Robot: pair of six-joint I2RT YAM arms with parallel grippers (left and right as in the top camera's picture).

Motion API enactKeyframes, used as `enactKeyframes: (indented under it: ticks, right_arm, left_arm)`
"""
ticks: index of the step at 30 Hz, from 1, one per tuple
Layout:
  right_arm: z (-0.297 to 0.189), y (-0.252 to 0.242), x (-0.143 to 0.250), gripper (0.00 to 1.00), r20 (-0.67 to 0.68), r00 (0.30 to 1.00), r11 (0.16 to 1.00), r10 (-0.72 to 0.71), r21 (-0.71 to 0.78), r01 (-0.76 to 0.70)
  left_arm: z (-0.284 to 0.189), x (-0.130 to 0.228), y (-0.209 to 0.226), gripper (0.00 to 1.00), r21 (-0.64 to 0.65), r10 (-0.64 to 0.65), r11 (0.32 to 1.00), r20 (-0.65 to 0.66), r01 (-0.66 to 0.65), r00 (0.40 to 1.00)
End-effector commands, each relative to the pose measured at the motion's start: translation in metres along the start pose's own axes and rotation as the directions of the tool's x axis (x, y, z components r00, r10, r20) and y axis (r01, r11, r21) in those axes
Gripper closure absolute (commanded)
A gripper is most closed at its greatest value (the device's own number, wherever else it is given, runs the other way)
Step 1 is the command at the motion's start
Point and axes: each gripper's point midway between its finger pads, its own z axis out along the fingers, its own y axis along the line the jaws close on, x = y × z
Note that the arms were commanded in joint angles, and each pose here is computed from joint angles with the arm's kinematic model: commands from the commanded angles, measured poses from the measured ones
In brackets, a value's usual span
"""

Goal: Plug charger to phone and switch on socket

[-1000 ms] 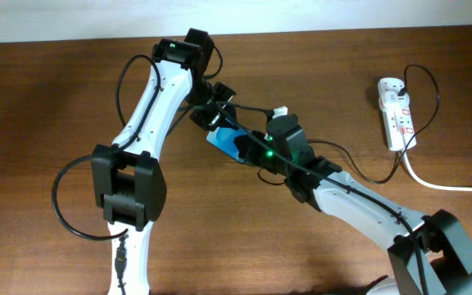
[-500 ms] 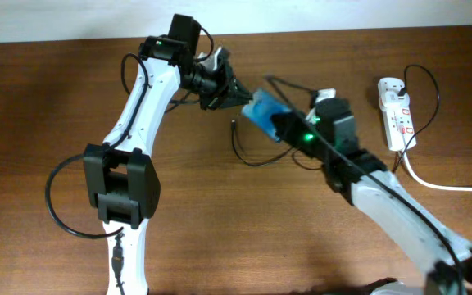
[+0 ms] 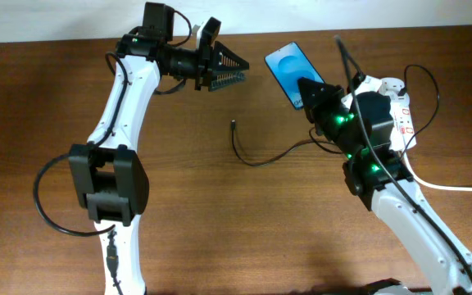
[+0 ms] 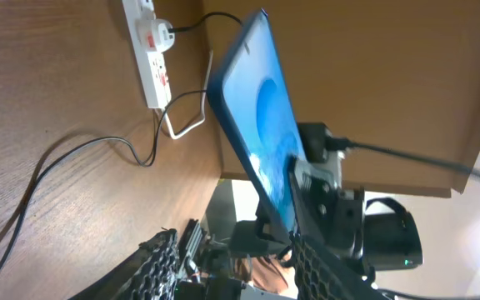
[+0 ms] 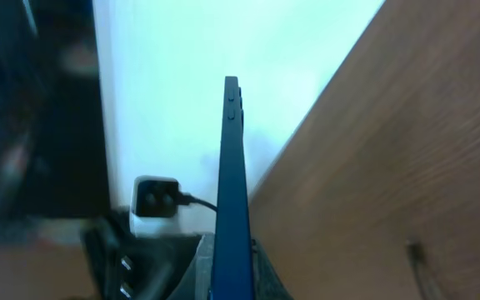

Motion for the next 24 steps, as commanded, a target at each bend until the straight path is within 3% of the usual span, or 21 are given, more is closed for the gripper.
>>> enactKeyframes:
  ticks: [1, 5, 10, 18, 24]
  right_arm:
    - [0.018, -0.004, -0.005, 0.96, 0.015, 0.937, 0.937, 0.349, -0.026, -0.349]
    - [0.038, 0.024, 0.013, 0.96, -0.063, 0.932, 0.916, 0.356, -0.174, -0.362]
    - [0.047, 0.016, 0.028, 0.96, -0.044, 0.914, 0.901, 0.404, -0.154, -0.405]
    - [0.061, 0.044, 0.047, 0.96, -0.060, 0.917, 0.896, 0.395, -0.194, -0.399]
    - [0.076, 0.042, 0.063, 0.96, -0.082, 0.917, 0.900, 0.391, -0.174, -0.399]
  left_arm:
    - [-0.002, 0.000, -0.018, 0.51, 0.039, 0.063, 0.997, -0.003, -0.063, 0.998]
    - [-0.002, -0.012, -0.024, 0.46, 0.045, 0.030, 0.999, 0.017, -0.031, 0.999]
    - [-0.003, -0.027, -0.022, 0.41, 0.009, -0.002, 1.000, 0.069, 0.002, 0.998]
    - [-0.006, -0.052, -0.006, 0.44, -0.090, -0.055, 0.993, 0.198, 0.074, 0.979]
    - [-0.002, -0.052, -0.006, 0.48, -0.097, -0.052, 0.993, 0.197, 0.072, 0.979]
